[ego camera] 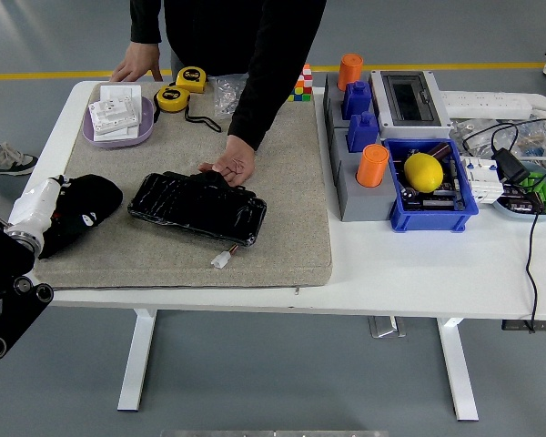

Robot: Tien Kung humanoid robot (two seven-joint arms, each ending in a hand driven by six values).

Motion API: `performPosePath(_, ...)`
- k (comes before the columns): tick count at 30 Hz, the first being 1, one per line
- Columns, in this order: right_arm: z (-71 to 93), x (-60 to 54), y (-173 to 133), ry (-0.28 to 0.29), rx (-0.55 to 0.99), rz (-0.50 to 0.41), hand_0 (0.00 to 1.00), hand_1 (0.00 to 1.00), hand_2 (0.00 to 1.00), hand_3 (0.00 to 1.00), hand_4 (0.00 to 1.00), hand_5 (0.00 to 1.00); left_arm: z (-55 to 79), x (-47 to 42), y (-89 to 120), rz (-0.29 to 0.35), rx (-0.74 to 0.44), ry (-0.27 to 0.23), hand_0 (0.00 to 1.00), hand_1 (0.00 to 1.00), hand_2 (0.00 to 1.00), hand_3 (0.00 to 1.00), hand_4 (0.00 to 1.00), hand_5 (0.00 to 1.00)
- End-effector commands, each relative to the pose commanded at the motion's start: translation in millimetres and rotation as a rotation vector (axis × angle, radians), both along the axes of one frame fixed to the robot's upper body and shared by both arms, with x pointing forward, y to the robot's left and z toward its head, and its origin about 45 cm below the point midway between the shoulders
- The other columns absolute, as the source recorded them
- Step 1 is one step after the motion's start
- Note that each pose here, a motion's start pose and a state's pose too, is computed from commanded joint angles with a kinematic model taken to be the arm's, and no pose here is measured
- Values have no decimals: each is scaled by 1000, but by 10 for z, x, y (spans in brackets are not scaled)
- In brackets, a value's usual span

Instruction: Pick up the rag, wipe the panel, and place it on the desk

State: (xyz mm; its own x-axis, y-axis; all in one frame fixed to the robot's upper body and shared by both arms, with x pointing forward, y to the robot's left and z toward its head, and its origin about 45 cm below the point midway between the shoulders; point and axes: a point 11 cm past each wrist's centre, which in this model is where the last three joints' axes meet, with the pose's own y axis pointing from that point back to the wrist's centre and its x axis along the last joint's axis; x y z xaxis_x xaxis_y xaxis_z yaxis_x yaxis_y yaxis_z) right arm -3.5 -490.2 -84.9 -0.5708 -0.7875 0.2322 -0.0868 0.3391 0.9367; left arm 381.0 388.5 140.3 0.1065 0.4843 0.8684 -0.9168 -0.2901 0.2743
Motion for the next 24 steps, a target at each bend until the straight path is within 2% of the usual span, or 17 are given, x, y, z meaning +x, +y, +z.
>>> performPosePath(3,0,-4,0,0,0,-2,739,697,703,617,998,535,-6,-5,9,4,3,-6,522,535,668,702,619,177)
performPosePath(4,1,-5,-2,0,0,-2,740,697,703,617,998,535,-9,-8,13,6,3,-6,476,449,620,652,565,157)
performPosePath(9,3,-17,-9,3,-1,-2,740,697,703,617,998,535,-8,-17,23,8,8,-19,476,449,620,652,565,157)
performPosePath(10,4,-19,-10,5,-1,-1,740,697,703,617,998,535,-5,-17,21,8,8,-23,414,349,562,531,437,106)
performPosePath(15,4,-17,-10,5,-2,0,740,697,703,617,998,535,25,-10,2,7,5,-52,414,349,562,531,437,106)
performPosePath(16,4,-16,-9,5,-2,1,740,697,703,616,998,535,29,-8,-3,6,2,-56,363,302,531,481,262,2)
performPosePath(21,2,-20,-6,6,-1,2,740,697,703,616,998,535,32,-10,-13,7,-4,-68,363,302,531,481,262,2)
performPosePath(22,2,-22,-6,6,-1,1,740,697,703,617,998,535,30,-11,-12,8,-3,-66,332,257,501,451,164,2)
performPosePath(24,2,-26,-7,7,-1,2,740,697,703,617,998,535,28,-14,-9,11,-5,-68,332,257,501,451,164,2)
